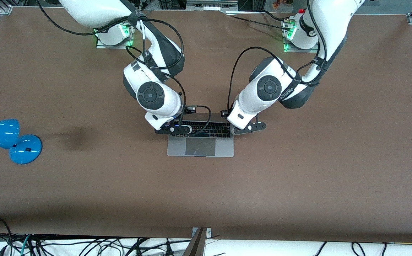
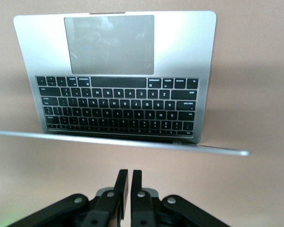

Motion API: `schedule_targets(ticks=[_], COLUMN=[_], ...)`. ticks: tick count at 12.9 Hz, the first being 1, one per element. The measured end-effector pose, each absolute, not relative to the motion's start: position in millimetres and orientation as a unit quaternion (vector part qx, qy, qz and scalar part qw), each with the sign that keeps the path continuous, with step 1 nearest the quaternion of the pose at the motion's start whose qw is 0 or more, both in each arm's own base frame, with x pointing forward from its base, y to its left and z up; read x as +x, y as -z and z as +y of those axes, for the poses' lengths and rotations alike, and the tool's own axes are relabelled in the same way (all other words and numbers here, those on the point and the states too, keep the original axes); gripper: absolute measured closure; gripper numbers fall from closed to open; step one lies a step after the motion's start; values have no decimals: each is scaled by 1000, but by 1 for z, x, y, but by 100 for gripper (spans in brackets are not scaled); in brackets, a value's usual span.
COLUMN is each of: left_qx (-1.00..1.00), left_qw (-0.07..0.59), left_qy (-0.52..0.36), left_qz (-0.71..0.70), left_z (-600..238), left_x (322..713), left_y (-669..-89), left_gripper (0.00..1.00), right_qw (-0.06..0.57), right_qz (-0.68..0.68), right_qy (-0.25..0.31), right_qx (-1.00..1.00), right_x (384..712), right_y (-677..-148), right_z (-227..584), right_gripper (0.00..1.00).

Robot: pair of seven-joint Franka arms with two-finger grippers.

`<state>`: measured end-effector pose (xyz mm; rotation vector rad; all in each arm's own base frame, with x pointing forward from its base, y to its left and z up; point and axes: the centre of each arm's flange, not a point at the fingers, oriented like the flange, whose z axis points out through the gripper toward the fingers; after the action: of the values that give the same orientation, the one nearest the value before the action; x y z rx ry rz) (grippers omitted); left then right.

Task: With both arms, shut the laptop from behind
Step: 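Push the screen down toward the keyboard with both grippers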

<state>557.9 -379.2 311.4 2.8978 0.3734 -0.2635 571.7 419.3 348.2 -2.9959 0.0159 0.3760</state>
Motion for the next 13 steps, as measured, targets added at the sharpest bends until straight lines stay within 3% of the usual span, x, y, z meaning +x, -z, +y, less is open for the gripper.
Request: schedule_targets(ticks=[13], left_qx=[981], left_qw=[100], left_qy=[88], left_qz=[142], left_z=[-375], left_x=[587], left_y=[-271], left_gripper=[99], right_qw=[60], right_qz=[-15], right_qy=[-72], right_qx=[-996], right_x=[596], right_y=[-313], right_z=[413], right_gripper=[90])
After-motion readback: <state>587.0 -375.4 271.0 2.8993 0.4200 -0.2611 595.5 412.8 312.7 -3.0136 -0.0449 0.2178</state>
